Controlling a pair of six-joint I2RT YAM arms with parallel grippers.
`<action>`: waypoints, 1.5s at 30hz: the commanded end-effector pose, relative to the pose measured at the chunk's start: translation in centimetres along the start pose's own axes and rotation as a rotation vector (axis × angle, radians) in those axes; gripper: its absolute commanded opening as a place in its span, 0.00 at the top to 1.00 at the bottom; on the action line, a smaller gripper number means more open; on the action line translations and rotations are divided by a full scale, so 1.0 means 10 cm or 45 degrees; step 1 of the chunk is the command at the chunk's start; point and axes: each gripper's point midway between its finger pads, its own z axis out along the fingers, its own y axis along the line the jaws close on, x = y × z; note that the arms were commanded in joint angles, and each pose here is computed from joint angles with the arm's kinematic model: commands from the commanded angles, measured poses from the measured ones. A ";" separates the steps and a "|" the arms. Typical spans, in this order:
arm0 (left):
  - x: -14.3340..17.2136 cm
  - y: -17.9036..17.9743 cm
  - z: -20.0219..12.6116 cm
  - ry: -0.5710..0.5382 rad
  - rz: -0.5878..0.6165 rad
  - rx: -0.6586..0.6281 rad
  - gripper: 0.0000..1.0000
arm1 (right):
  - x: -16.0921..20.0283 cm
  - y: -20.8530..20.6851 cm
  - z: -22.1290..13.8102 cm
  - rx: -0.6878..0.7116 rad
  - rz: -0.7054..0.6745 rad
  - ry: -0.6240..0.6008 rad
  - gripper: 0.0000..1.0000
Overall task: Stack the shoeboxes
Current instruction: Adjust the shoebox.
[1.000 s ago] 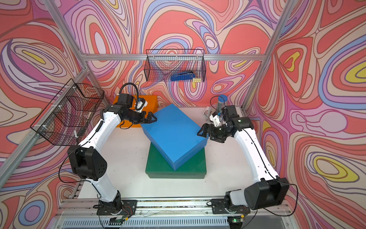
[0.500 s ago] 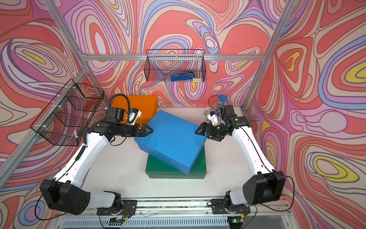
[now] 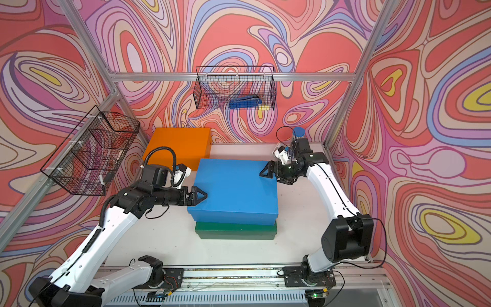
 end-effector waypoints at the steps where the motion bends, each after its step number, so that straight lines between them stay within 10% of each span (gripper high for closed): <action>1: 0.07 0.09 -0.11 -0.021 -0.044 -0.079 0.00 | 0.02 0.04 0.06 -0.043 -0.049 0.004 0.07; 25: 0.12 0.07 0.16 0.045 -0.147 -0.021 0.26 | 0.31 -0.10 0.03 0.036 -0.021 -0.008 0.17; 45: 0.27 0.11 0.16 0.052 -0.163 -0.056 0.27 | 0.48 -0.11 0.02 0.066 0.038 -0.017 0.18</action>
